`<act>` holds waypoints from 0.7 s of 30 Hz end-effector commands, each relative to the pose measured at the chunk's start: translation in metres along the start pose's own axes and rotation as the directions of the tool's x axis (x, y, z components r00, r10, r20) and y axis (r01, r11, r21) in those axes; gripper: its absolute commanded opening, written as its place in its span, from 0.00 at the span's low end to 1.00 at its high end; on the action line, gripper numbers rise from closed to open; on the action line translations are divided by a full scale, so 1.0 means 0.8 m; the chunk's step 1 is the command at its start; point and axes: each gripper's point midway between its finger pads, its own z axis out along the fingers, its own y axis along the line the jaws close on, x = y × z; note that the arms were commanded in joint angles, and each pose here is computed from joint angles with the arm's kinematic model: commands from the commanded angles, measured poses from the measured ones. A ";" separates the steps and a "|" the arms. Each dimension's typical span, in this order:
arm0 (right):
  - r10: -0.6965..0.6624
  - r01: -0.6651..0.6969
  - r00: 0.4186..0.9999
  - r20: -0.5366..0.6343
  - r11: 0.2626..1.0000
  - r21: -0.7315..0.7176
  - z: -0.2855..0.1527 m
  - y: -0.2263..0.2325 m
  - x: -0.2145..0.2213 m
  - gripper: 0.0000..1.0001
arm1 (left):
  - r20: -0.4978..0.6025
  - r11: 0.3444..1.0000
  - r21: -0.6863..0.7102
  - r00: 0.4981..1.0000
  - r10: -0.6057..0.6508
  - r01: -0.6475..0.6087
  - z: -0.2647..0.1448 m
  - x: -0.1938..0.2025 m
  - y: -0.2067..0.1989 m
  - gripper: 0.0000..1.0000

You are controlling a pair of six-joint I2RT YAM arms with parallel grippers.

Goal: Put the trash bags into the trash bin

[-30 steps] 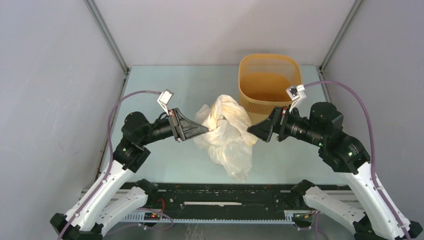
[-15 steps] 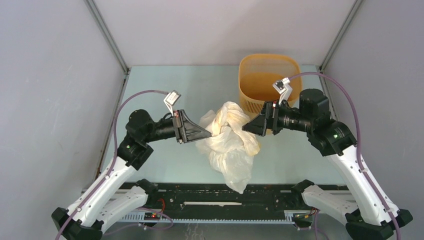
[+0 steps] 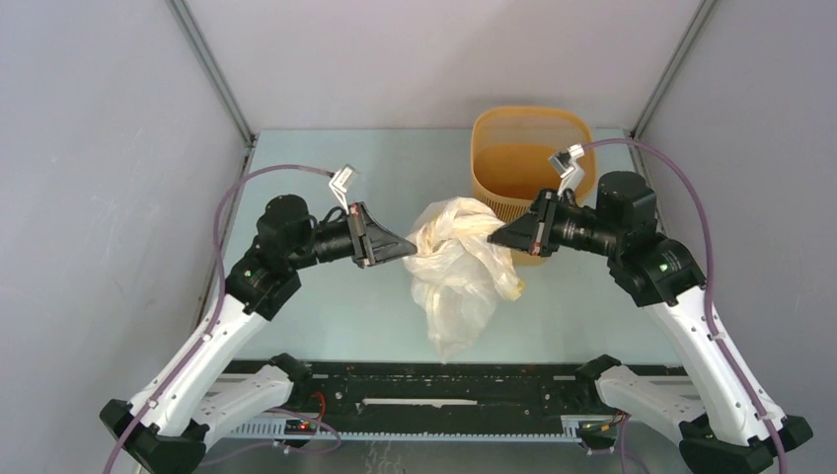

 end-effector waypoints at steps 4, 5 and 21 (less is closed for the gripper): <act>0.191 -0.189 0.981 0.020 0.978 -0.084 -0.012 0.025 -0.020 0.00 | 0.080 0.915 -0.402 0.995 0.061 -0.024 -0.029 -0.026 0.080 0.47; 0.216 -0.214 0.976 0.024 0.973 -0.088 -0.011 0.026 -0.023 0.00 | 0.073 0.916 -0.400 0.996 0.056 -0.022 -0.028 -0.025 0.080 0.58; 0.399 -0.383 0.916 0.030 0.895 -0.228 0.006 0.061 -0.064 0.00 | 0.003 0.958 -0.284 1.000 -0.023 0.023 0.028 0.037 0.050 1.00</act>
